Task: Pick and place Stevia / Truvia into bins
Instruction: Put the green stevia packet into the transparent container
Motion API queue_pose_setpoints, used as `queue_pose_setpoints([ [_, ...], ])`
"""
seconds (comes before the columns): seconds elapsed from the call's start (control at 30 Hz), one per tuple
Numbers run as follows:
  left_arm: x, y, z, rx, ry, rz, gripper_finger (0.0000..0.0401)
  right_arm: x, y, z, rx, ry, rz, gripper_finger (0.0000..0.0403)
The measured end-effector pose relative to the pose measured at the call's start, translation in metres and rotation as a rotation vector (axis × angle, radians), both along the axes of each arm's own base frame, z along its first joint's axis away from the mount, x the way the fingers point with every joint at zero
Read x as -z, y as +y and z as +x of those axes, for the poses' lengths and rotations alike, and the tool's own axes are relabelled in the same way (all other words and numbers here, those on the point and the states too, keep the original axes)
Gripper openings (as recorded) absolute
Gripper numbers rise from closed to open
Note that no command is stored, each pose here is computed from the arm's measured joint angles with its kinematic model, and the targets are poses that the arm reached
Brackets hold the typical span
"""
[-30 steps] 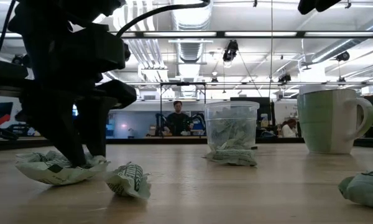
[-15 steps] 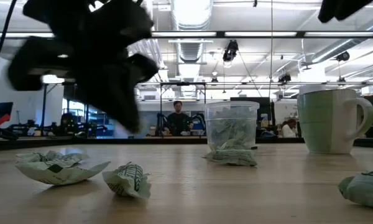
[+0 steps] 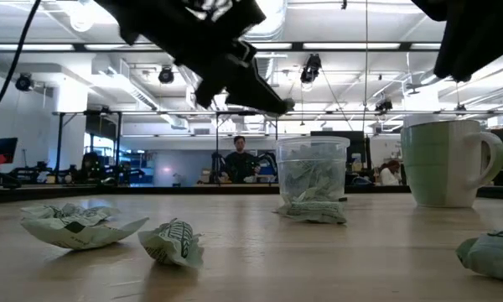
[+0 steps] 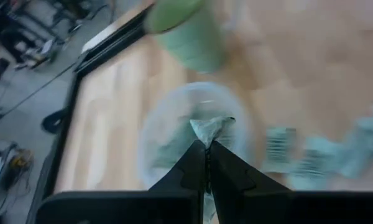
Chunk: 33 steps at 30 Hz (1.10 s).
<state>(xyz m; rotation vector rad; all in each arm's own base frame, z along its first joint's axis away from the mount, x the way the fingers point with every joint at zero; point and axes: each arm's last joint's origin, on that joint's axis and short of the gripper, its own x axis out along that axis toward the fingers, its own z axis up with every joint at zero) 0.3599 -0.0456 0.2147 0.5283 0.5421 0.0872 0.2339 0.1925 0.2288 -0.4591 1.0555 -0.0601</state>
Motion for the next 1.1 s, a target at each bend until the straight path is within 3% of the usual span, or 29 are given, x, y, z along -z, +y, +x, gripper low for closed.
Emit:
queue_pose_setpoints([
  [0.13,-0.001,0.024,0.004,-0.025,-0.017,-0.028,0.0000,0.002,-0.001,0.000,0.007,-0.019,-0.031,0.0063],
  [0.27,-0.003,0.035,0.009,0.045,-0.037,-0.078,0.0000,0.003,-0.002,-0.001,0.007,-0.020,-0.042,0.0064],
  [0.5,0.012,0.034,0.029,0.173,-0.014,-0.013,0.0000,0.003,-0.004,0.001,0.014,-0.041,-0.065,0.0063],
  [0.93,0.015,0.040,0.033,0.103,0.058,0.043,0.0002,0.005,-0.004,0.000,0.013,-0.037,-0.071,0.0059],
  [1.1,0.018,0.040,0.030,0.117,0.091,0.034,0.0047,0.005,-0.005,0.000,0.013,-0.036,-0.073,0.0059],
])
